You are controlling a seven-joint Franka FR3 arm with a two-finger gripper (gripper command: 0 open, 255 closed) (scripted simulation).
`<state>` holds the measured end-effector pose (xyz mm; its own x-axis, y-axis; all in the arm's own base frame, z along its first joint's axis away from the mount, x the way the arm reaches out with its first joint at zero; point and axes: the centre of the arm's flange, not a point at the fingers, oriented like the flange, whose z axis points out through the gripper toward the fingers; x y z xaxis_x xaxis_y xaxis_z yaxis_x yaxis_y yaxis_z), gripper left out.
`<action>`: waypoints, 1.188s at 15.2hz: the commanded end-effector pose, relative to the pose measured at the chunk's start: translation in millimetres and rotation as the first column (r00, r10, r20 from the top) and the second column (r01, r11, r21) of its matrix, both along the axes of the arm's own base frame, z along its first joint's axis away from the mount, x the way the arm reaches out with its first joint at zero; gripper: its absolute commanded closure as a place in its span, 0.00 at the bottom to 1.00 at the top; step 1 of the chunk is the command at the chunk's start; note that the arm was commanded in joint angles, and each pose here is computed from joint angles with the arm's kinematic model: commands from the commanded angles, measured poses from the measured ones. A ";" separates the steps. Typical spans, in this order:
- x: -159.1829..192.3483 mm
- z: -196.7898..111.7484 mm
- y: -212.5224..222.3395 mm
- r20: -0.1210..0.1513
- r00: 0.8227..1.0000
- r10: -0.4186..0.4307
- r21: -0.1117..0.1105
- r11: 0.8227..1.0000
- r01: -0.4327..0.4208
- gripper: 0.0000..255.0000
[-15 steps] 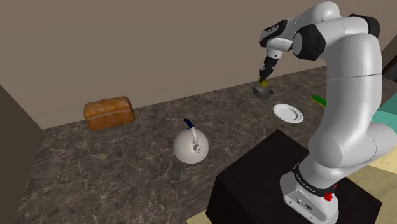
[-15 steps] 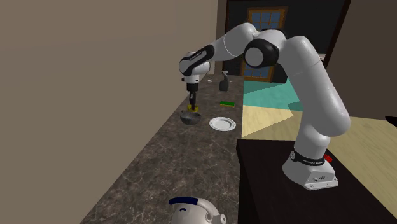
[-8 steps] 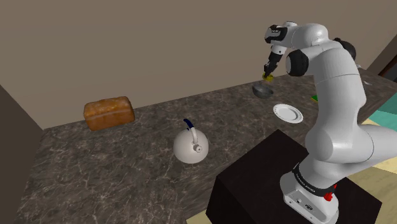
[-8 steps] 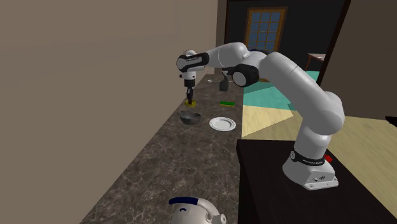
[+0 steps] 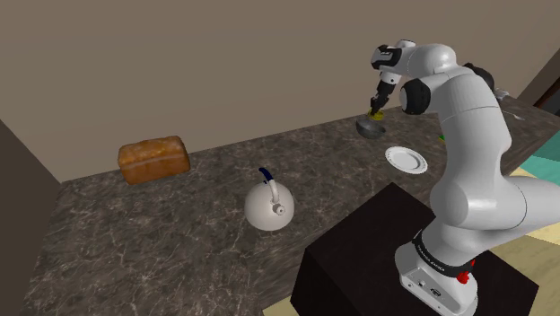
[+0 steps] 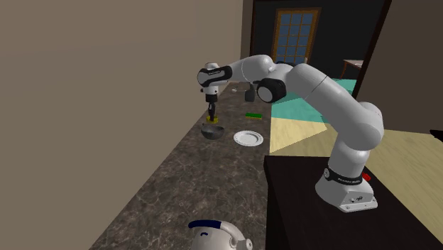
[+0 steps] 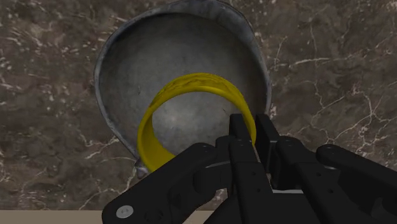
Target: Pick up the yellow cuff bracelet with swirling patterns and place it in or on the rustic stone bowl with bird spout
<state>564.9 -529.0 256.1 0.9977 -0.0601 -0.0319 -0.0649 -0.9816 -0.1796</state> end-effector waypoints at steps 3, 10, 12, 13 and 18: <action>-0.5 -21.5 1.0 0.000 1.000 0.000 0.000 1.000 0.000 1.00; -0.5 -39.0 1.0 0.000 1.000 0.000 0.000 1.000 0.000 1.00; -0.5 -39.0 1.0 0.000 1.000 0.000 0.000 1.000 0.000 1.00; -0.5 -39.0 1.0 0.000 1.000 0.000 0.000 1.000 0.000 1.00; -0.5 -39.0 1.0 0.000 1.000 0.000 0.000 1.000 0.000 0.00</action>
